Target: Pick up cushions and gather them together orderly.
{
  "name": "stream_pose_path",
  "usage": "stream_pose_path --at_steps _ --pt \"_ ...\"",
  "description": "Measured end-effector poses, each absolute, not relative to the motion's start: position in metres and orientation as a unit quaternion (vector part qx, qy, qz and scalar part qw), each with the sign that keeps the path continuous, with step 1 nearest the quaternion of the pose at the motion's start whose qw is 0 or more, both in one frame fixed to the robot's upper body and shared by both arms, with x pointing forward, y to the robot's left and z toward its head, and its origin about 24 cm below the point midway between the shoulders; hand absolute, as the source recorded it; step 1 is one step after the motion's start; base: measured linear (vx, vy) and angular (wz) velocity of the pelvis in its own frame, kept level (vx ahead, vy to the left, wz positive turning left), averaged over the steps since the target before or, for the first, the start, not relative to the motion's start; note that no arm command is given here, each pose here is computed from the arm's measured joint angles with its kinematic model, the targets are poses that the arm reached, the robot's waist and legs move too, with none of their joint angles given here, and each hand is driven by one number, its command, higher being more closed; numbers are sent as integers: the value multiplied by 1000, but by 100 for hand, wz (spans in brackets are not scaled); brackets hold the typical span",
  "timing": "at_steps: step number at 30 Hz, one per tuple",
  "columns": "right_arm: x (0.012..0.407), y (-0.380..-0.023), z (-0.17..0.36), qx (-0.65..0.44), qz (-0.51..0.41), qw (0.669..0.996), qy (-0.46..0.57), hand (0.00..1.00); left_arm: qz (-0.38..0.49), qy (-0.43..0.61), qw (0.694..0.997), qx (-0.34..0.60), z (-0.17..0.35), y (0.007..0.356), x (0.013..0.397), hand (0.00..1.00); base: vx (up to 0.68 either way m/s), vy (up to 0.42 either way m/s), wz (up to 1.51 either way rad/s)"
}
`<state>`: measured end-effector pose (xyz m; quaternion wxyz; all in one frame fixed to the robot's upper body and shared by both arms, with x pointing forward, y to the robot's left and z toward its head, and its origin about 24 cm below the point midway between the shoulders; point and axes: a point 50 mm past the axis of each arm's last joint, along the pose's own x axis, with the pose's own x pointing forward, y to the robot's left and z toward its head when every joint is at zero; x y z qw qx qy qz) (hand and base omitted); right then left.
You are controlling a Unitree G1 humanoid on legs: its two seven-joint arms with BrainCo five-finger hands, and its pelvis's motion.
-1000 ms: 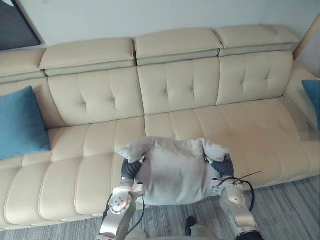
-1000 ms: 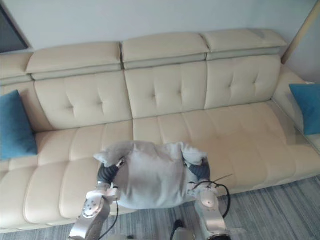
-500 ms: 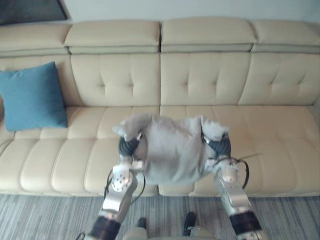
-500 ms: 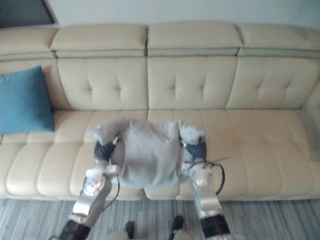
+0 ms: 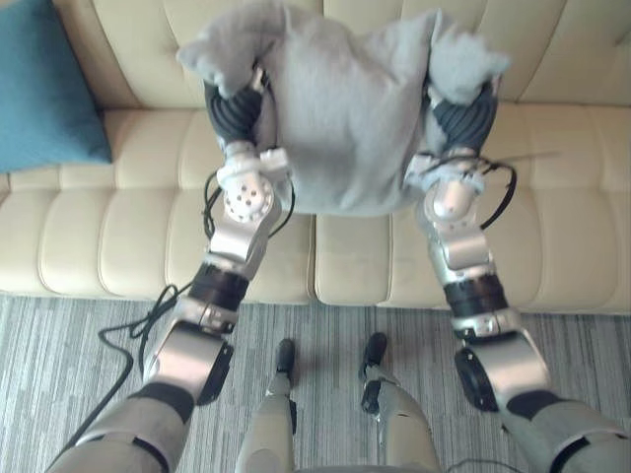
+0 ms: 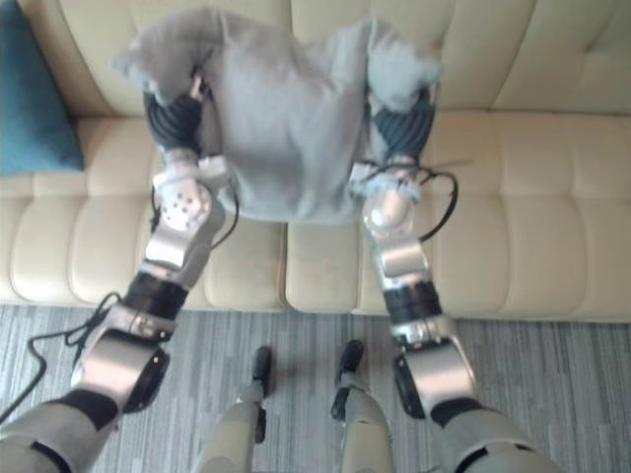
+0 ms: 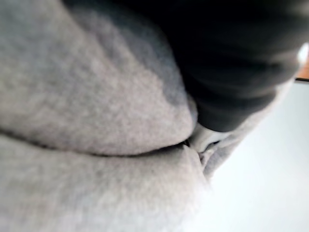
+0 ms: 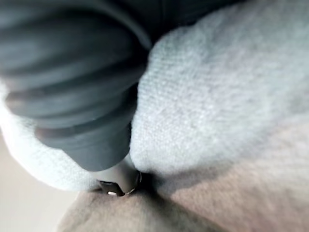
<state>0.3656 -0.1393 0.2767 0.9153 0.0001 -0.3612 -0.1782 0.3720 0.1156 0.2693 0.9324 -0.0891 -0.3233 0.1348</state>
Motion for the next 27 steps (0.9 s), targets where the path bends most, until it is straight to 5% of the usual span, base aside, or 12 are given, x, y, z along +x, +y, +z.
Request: stream_pose_path --at_steps 6,7,12,18,27 --pt "376 -139 313 -1 -194 907 -374 100 157 -308 935 -80 290 119 389 100 12 -19 6" --pt "376 -139 317 3 -196 906 -375 0 160 -302 936 -81 292 120 391 0 29 -16 6" --pt "379 -148 327 17 -211 904 -371 0 157 -289 940 -94 297 123 396 0 44 -12 5" --pt "384 -185 346 171 -187 905 -341 0 136 -311 936 -94 331 140 398 0 25 -8 1" --pt "368 -275 328 295 -218 868 -334 0 208 -327 904 -181 330 241 381 0 12 -11 0"
